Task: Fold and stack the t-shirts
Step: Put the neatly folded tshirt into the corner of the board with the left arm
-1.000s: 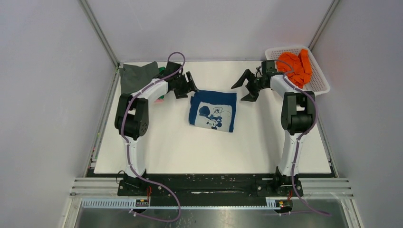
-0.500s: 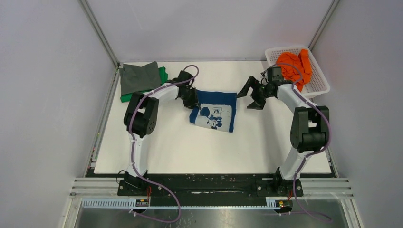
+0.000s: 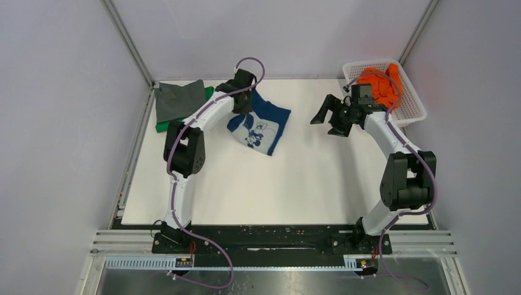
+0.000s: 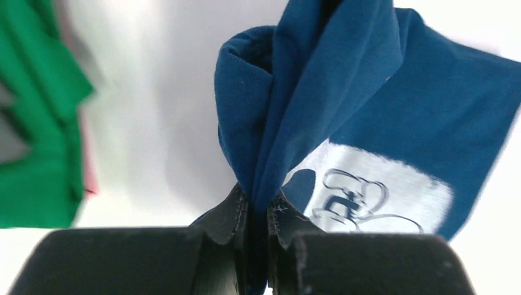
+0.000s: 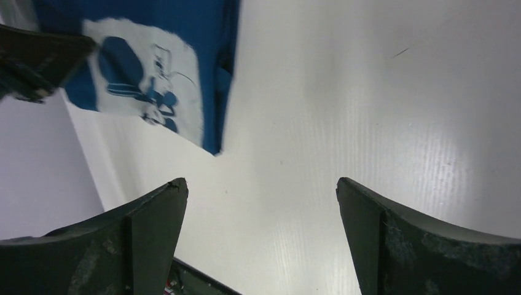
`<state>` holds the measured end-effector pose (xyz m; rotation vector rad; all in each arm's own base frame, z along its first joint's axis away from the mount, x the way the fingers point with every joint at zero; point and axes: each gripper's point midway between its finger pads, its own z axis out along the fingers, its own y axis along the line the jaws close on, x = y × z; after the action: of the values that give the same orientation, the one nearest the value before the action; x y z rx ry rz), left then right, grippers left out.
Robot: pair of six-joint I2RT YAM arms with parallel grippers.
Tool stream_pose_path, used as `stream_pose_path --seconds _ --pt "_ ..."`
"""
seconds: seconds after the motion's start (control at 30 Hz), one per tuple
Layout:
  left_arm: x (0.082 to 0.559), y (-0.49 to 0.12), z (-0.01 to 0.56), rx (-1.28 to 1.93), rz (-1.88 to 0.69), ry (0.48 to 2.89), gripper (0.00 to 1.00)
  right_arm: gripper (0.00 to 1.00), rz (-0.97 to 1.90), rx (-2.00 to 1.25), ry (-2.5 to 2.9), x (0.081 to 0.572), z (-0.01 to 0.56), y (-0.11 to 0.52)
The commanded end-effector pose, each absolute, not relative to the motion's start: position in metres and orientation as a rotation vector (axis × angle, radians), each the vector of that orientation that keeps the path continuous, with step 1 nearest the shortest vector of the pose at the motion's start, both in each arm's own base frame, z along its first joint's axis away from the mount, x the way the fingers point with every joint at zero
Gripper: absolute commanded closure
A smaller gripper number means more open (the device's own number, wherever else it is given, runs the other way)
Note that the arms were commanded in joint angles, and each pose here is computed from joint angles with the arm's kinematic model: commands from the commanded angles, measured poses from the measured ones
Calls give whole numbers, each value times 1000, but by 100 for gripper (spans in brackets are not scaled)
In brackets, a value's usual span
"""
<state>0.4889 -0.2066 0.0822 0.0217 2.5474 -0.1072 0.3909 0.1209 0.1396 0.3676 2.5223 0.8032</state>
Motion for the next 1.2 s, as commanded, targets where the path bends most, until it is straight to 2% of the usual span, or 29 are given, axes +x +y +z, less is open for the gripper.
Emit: stream_pose_path --seconds 0.0,0.27,0.53,0.8,1.17 --pt "534 -170 139 69 146 2346 100 1 648 324 2477 392 151 100" --pt "571 -112 185 12 340 2214 100 1 532 317 2455 396 152 86" --pt "591 -67 232 88 502 2106 100 0 469 313 2466 398 147 78" --pt "581 -39 273 50 441 2082 100 1 479 312 2486 399 142 80" --pt "562 -32 326 -29 303 2022 100 0 483 319 2496 398 141 80"
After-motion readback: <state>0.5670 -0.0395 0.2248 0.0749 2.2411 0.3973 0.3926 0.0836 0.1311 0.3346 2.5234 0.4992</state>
